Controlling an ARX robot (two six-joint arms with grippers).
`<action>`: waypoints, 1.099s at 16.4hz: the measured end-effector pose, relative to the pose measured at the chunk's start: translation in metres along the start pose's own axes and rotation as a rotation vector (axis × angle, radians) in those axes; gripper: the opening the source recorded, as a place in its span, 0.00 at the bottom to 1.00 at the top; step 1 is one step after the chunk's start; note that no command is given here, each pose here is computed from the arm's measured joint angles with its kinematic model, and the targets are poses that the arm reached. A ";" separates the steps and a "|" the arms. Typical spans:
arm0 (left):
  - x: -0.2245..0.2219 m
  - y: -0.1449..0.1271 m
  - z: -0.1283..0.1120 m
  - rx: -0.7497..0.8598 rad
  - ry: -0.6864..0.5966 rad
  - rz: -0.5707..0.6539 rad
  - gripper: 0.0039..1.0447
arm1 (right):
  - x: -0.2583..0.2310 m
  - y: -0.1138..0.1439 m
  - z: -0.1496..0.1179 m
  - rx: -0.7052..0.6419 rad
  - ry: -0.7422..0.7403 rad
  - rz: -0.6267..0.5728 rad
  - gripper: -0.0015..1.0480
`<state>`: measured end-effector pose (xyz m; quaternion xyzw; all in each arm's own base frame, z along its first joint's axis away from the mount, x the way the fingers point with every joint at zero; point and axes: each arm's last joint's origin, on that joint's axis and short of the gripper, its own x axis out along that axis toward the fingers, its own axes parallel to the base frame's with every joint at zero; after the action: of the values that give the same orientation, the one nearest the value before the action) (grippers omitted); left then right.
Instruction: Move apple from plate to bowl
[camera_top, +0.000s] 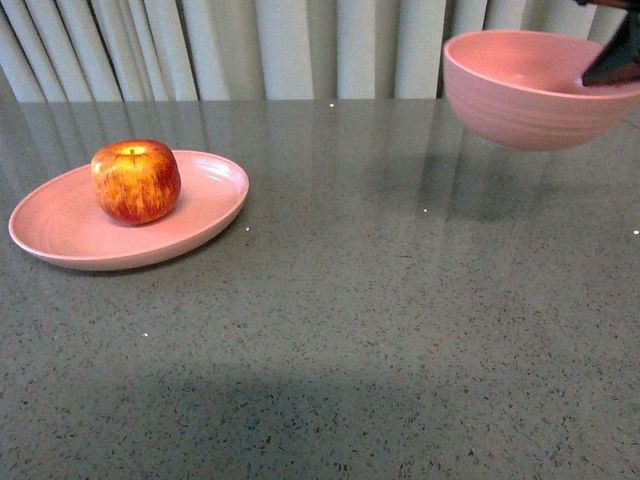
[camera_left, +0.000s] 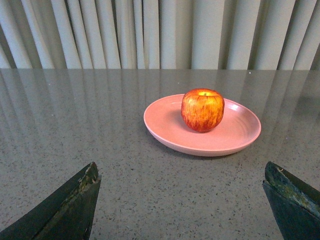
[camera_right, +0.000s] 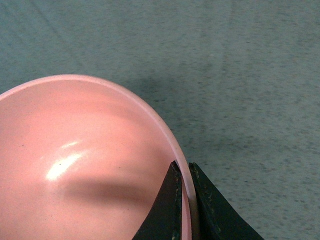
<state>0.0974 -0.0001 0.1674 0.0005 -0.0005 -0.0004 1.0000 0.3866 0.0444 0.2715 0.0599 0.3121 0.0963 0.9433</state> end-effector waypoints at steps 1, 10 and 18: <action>0.000 0.000 0.000 0.000 0.000 0.000 0.94 | -0.001 0.016 0.001 -0.018 0.001 0.033 0.03; 0.000 0.000 0.000 0.000 0.000 0.000 0.94 | 0.039 0.103 -0.022 -0.112 0.121 0.139 0.03; 0.000 0.000 0.000 0.000 0.000 0.000 0.94 | 0.069 0.115 -0.040 -0.101 0.179 0.122 0.03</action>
<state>0.0974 -0.0001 0.1675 0.0005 -0.0007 -0.0004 1.0000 0.4000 0.1742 0.2194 0.0222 0.3854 0.1743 0.9059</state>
